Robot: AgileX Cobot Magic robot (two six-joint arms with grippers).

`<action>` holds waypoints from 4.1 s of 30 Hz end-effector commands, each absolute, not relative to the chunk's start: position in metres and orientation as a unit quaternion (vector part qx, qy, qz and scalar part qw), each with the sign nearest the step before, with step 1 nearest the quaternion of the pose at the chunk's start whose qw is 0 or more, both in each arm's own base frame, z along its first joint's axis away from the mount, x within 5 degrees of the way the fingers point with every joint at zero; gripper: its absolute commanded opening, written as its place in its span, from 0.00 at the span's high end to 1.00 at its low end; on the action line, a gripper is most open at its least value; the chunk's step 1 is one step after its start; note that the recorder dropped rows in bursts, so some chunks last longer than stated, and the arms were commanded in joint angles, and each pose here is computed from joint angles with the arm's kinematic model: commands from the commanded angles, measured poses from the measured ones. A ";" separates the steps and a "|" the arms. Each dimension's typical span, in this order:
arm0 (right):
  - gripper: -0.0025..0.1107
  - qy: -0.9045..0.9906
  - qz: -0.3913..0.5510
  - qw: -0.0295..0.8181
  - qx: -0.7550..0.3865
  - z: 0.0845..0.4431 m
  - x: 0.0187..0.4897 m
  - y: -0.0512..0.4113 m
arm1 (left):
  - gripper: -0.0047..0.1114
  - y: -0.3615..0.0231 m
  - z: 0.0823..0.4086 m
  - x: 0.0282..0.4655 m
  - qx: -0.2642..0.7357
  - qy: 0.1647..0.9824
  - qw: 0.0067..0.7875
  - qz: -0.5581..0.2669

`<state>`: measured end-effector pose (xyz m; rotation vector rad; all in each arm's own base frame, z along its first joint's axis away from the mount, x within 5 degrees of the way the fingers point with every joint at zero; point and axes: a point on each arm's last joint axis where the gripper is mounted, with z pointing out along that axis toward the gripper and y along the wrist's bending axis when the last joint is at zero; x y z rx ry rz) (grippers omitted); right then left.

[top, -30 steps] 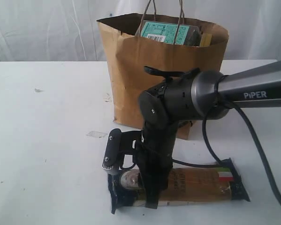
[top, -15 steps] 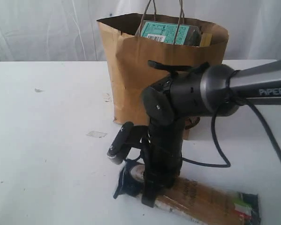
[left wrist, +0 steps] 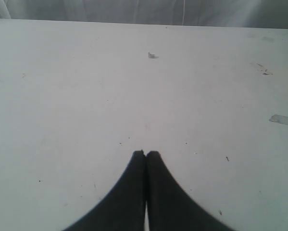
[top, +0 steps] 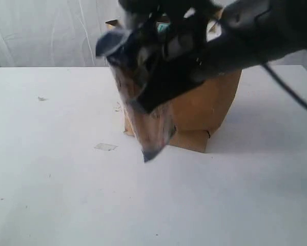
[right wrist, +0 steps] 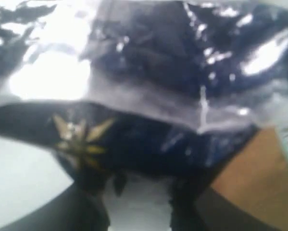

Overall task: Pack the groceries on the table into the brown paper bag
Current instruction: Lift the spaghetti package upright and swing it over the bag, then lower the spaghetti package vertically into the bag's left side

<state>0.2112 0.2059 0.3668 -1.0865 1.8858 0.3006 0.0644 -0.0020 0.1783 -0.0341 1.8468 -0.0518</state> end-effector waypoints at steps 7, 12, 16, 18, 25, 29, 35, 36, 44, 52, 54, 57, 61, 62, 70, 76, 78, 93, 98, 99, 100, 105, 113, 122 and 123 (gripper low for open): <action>0.98 0.544 0.196 0.757 -0.305 0.460 0.198 0.191 | 0.96 -0.002 0.178 0.064 -0.015 0.796 0.604 -0.027; 0.98 0.486 0.195 0.805 -0.278 0.470 0.213 0.204 | 0.96 -0.002 0.178 0.064 -0.015 0.796 0.604 -0.027; 0.98 0.448 0.150 0.841 -0.265 0.474 0.233 0.218 | 0.96 -0.002 0.178 0.064 -0.015 0.796 0.604 -0.027; 0.98 0.450 0.119 0.846 -0.261 0.471 0.246 0.226 | 0.96 -0.002 0.178 0.064 -0.015 0.796 0.604 -0.027; 0.98 0.484 0.045 0.851 -0.199 0.454 0.296 0.228 | 0.96 -0.002 0.178 0.064 -0.015 0.796 0.604 -0.027; 0.98 0.510 0.060 0.841 -0.168 0.443 0.315 0.223 | 0.96 -0.002 0.178 0.064 -0.015 0.796 0.604 -0.027; 0.98 0.528 0.089 0.833 -0.143 0.433 0.327 0.222 | 0.96 -0.002 0.178 0.064 -0.014 0.796 0.604 -0.027; 0.98 0.530 0.092 0.831 -0.143 0.430 0.328 0.224 | 0.96 -0.002 0.178 0.064 -0.014 0.796 0.604 -0.027; 0.98 0.536 0.084 0.825 -0.157 0.414 0.338 0.232 | 0.96 -0.002 0.178 0.064 -0.014 0.796 0.604 -0.027; 0.98 0.535 0.127 0.823 -0.144 0.405 0.343 0.239 | 0.96 -0.002 0.178 0.064 -0.014 0.796 0.604 -0.027; 0.98 0.537 0.126 0.821 -0.146 0.403 0.344 0.240 | 0.96 -0.002 0.178 0.064 -0.014 0.796 0.604 -0.027; 0.98 0.541 0.127 0.819 -0.146 0.400 0.345 0.241 | 0.96 -0.002 0.178 0.064 -0.014 0.796 0.604 -0.027; 0.98 0.558 0.128 0.805 -0.156 0.391 0.349 0.245 | 0.96 -0.002 0.178 0.064 -0.014 0.796 0.604 -0.027; 0.98 0.563 0.129 0.800 -0.160 0.389 0.350 0.246 | 0.96 -0.002 0.178 0.064 -0.014 0.796 0.604 -0.027; 0.98 0.584 0.128 0.784 -0.165 0.370 0.358 0.252 | 0.96 -0.002 0.178 0.064 -0.014 0.796 0.604 -0.027; 0.98 0.618 0.141 0.760 -0.144 0.353 0.366 0.255 | 0.96 -0.002 0.178 0.064 -0.014 0.796 0.604 -0.027; 0.98 0.626 0.145 0.754 -0.137 0.351 0.367 0.255 | 0.96 -0.002 0.178 0.064 -0.014 0.796 0.604 -0.027; 0.65 0.661 0.165 0.721 -0.125 0.343 0.368 0.256 | 0.96 -0.002 0.178 0.064 -0.014 0.796 0.604 -0.027; 0.60 0.660 0.164 0.723 -0.124 0.343 0.368 0.255 | 0.96 -0.002 0.178 0.064 -0.014 0.796 0.604 -0.027; 0.57 0.660 0.164 0.723 -0.124 0.343 0.368 0.255 | 0.96 -0.002 0.178 0.064 -0.014 0.796 0.604 -0.027; 0.55 0.660 0.164 0.723 -0.124 0.343 0.368 0.255 | 0.96 -0.002 0.178 0.064 -0.014 0.796 0.604 -0.027; 0.53 0.646 0.166 0.737 -0.115 0.357 0.363 0.251 | 0.96 -0.002 0.178 0.064 -0.014 0.796 0.604 -0.027; 0.53 0.633 0.144 0.749 -0.131 0.371 0.357 0.246 | 0.96 -0.002 0.178 0.064 -0.014 0.796 0.604 -0.027; 0.53 0.649 0.162 0.732 -0.132 0.375 0.352 0.244 | 0.96 -0.002 0.178 0.064 -0.014 0.796 0.604 -0.027; 0.53 0.646 0.161 0.734 -0.132 0.378 0.350 0.243 | 0.96 -0.002 0.178 0.064 -0.014 0.796 0.604 -0.027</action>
